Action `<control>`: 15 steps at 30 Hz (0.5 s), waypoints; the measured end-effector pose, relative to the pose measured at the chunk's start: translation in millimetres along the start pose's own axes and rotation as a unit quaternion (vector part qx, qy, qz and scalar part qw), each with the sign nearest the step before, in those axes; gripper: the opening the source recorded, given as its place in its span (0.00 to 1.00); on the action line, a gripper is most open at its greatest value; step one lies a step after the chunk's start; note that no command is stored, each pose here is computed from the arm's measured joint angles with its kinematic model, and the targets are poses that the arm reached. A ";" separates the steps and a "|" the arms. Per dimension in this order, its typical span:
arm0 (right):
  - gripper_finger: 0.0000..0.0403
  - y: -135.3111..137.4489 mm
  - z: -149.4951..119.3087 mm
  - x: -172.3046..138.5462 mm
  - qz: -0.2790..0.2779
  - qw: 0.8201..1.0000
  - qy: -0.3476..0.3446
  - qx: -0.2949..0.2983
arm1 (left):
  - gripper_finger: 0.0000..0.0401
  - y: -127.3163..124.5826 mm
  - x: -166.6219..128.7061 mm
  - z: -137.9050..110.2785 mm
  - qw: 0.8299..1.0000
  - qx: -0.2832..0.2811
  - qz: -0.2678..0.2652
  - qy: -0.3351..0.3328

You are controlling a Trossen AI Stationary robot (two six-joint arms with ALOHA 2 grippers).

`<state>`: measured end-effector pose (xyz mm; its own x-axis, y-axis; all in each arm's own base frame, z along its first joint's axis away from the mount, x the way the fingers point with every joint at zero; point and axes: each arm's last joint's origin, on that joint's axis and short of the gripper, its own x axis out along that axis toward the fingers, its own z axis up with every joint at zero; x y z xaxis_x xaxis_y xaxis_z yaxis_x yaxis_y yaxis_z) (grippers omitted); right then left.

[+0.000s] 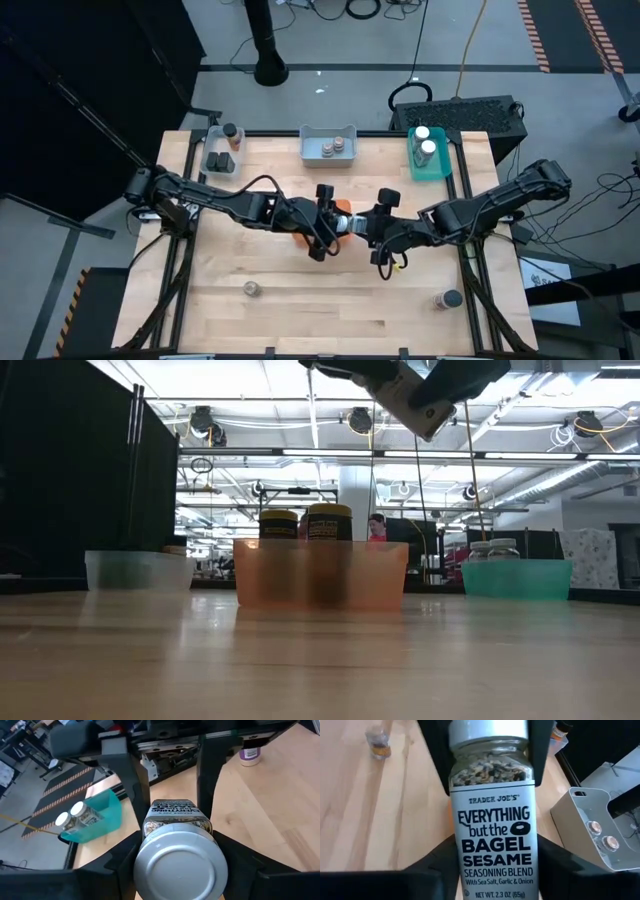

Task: Sort spices by type
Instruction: Put the white seasoning bottle into the green bin

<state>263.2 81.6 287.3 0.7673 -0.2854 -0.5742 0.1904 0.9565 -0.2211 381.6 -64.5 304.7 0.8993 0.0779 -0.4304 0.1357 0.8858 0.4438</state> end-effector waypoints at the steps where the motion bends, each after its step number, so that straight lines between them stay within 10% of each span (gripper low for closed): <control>1: 0.42 0.2 -0.6 -0.1 0.000 1.000 0.002 -0.006 | 0.52 -0.5 0.0 0.4 1.000 -0.002 -0.001 -0.002; 15: 0.42 9.5 -28.1 -16.5 -0.015 0.999 0.011 0.031 | 0.80 10.6 -28.8 9.8 1.000 0.001 0.014 -0.006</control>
<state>235.2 93.6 272.5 0.7477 -0.3147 -0.5848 0.2506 0.9492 -0.1904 361.3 -61.8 329.5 0.9075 0.0971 -0.4087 0.1116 0.8823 0.4574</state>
